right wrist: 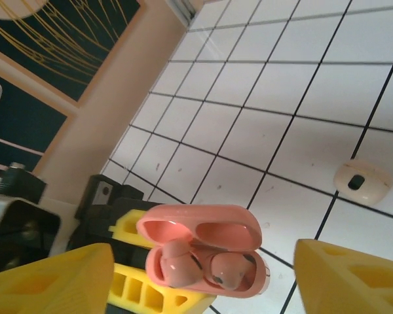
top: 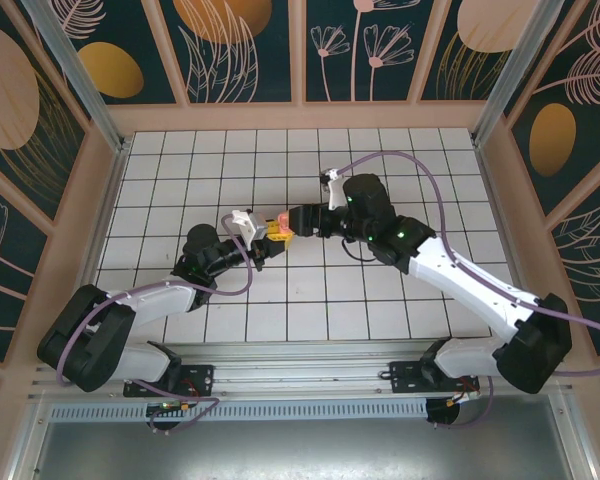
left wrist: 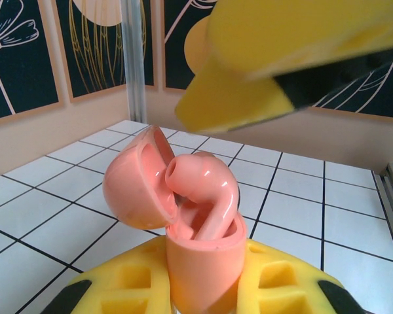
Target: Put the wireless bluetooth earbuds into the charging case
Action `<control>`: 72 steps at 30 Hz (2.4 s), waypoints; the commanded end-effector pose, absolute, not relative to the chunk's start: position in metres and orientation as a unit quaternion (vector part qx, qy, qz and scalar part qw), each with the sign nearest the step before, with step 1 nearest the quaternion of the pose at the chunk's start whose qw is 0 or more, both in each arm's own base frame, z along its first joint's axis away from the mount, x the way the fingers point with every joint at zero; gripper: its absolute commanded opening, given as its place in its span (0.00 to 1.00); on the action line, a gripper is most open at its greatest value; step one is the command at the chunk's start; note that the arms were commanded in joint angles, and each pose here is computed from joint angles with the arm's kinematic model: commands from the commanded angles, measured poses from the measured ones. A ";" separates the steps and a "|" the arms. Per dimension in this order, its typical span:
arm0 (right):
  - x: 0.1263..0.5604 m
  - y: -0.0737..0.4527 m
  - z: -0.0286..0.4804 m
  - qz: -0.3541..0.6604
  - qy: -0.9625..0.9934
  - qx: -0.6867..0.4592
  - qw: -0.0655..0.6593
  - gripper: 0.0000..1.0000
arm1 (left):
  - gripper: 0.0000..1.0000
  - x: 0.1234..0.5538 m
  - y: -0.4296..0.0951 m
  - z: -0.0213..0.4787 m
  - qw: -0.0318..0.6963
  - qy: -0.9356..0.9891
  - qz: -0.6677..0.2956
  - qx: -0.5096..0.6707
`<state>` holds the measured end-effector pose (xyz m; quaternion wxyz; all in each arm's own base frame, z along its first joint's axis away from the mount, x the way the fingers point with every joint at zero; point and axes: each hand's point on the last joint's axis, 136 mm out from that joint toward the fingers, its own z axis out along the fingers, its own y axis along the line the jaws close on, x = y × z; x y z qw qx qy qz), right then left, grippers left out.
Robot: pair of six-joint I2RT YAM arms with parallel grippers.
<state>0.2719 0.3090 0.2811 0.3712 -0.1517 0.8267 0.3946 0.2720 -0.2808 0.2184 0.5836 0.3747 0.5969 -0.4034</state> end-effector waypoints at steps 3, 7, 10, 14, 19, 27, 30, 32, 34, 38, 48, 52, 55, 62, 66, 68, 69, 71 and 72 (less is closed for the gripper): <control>0.264 0.298 0.319 0.413 0.797 -0.158 0.412 0.60 | 0.00 0.271 -0.282 0.227 0.600 0.576 -0.402 0.384; 0.253 0.306 0.313 0.437 0.793 -0.176 0.385 0.45 | 0.00 0.271 -0.282 0.227 0.600 0.575 -0.402 0.384; 0.251 0.314 0.303 0.445 0.799 -0.187 0.360 0.36 | 0.00 0.271 -0.282 0.229 0.600 0.574 -0.403 0.385; 0.254 0.321 0.296 0.443 0.804 -0.194 0.346 0.29 | 0.00 0.270 -0.282 0.229 0.600 0.573 -0.404 0.385; 0.257 0.325 0.290 0.439 0.809 -0.195 0.340 0.28 | 0.00 0.269 -0.282 0.231 0.602 0.570 -0.403 0.386; 0.260 0.327 0.280 0.434 0.816 -0.193 0.330 0.26 | 0.00 0.268 -0.282 0.233 0.603 0.568 -0.405 0.387; 0.261 0.329 0.278 0.433 0.818 -0.194 0.326 0.24 | 0.00 0.268 -0.282 0.234 0.605 0.566 -0.405 0.387; 0.261 0.330 0.277 0.434 0.818 -0.195 0.323 0.23 | 0.00 0.267 -0.281 0.234 0.605 0.567 -0.404 0.386; 0.259 0.332 0.276 0.438 0.817 -0.197 0.320 0.21 | 0.00 0.267 -0.281 0.234 0.605 0.567 -0.404 0.386; 0.257 0.334 0.278 0.446 0.813 -0.201 0.317 0.20 | 0.00 0.268 -0.281 0.234 0.606 0.567 -0.403 0.386; 0.252 0.341 0.277 0.453 0.808 -0.212 0.310 0.18 | 0.00 0.268 -0.281 0.234 0.605 0.566 -0.404 0.386; 0.252 0.341 0.276 0.452 0.809 -0.212 0.309 0.17 | 0.00 0.267 -0.282 0.234 0.605 0.566 -0.405 0.387; 0.252 0.342 0.274 0.453 0.810 -0.213 0.306 0.17 | 0.00 0.267 -0.281 0.235 0.606 0.566 -0.404 0.386; 0.251 0.341 0.265 0.437 0.823 -0.207 0.298 0.15 | 0.00 0.267 -0.280 0.237 0.608 0.565 -0.404 0.386; 0.252 0.336 0.256 0.420 0.839 -0.191 0.290 0.14 | 0.00 0.267 -0.280 0.238 0.609 0.564 -0.403 0.385; 0.251 0.335 0.255 0.419 0.842 -0.184 0.287 0.14 | 0.00 0.268 -0.280 0.238 0.611 0.565 -0.400 0.384; 0.251 0.335 0.255 0.419 0.842 -0.180 0.287 0.14 | 0.00 0.269 -0.280 0.238 0.611 0.567 -0.399 0.383; 0.251 0.334 0.254 0.418 0.846 -0.171 0.284 0.14 | 0.00 0.269 -0.279 0.237 0.612 0.567 -0.397 0.383; 0.250 0.334 0.253 0.417 0.847 -0.169 0.283 0.14 | 0.00 0.269 -0.280 0.237 0.612 0.567 -0.396 0.383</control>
